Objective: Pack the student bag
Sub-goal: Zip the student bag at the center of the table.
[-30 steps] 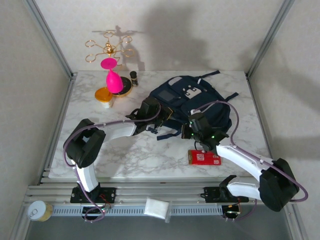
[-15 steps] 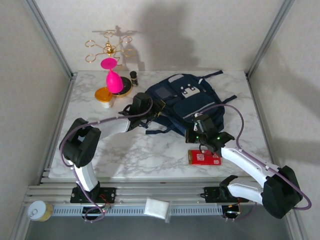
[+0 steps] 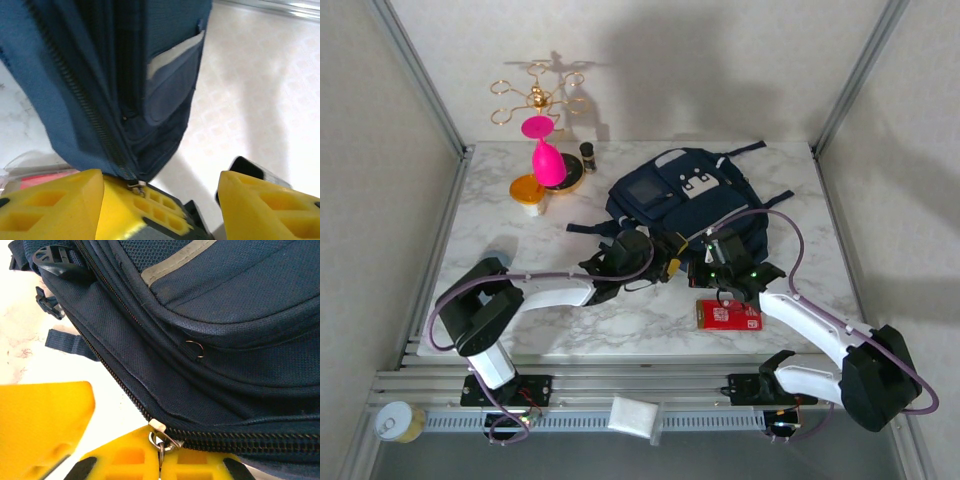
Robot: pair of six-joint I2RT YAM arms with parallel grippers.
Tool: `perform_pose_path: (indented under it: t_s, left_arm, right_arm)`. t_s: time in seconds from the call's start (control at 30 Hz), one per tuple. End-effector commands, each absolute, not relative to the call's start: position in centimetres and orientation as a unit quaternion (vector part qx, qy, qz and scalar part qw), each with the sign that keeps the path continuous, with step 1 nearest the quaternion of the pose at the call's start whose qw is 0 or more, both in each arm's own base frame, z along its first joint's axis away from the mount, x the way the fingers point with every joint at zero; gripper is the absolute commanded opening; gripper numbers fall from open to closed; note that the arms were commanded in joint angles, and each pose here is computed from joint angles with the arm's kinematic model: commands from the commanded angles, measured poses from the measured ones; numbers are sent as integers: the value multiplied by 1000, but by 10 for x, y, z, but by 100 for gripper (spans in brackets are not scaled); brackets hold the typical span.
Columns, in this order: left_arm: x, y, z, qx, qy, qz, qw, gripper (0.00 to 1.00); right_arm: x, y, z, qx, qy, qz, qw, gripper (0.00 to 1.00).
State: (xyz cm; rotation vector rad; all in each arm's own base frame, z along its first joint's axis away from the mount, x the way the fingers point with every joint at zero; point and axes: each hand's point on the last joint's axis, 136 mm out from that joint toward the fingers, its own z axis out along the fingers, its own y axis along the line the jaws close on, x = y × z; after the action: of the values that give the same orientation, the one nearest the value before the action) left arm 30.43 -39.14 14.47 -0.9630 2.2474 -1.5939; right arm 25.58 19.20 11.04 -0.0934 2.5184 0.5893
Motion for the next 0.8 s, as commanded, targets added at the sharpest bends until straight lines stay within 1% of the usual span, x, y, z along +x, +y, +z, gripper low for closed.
perform_pose_path:
  t_s: [0.0, 0.2, 0.3, 0.37, 0.47, 0.53, 0.6, 0.63, 0.77]
  left_arm:
    - [314, -392, 138, -380, 744, -537, 113, 62]
    - [335, -398, 122, -402, 741, -523, 123, 59]
    - [346, -400, 119, -412, 734, -525, 129, 53]
    - [351, -399, 116, -412, 739, -514, 141, 47]
    - [357, -392, 112, -411, 750, -492, 163, 30]
    - [359, -384, 110, -413, 754, -481, 174, 16]
    - [361, -376, 110, -408, 760, -472, 183, 3]
    - [362, -372, 110, -406, 764, -465, 187, 0]
    - [365, -351, 115, -389, 780, -440, 216, 0]
  right_arm:
    - [263, 199, 122, -37, 925, 237, 295, 0]
    - [261, 200, 119, -43, 924, 242, 294, 0]
    - [260, 199, 116, -41, 925, 241, 292, 0]
    - [259, 197, 115, -40, 927, 236, 289, 0]
    - [259, 191, 113, -33, 932, 219, 287, 0]
    - [259, 187, 112, -28, 936, 206, 282, 0]
    - [259, 184, 113, -25, 939, 198, 279, 0]
    - [258, 182, 114, -23, 941, 194, 278, 0]
    - [253, 167, 115, 0, 948, 164, 272, 0]
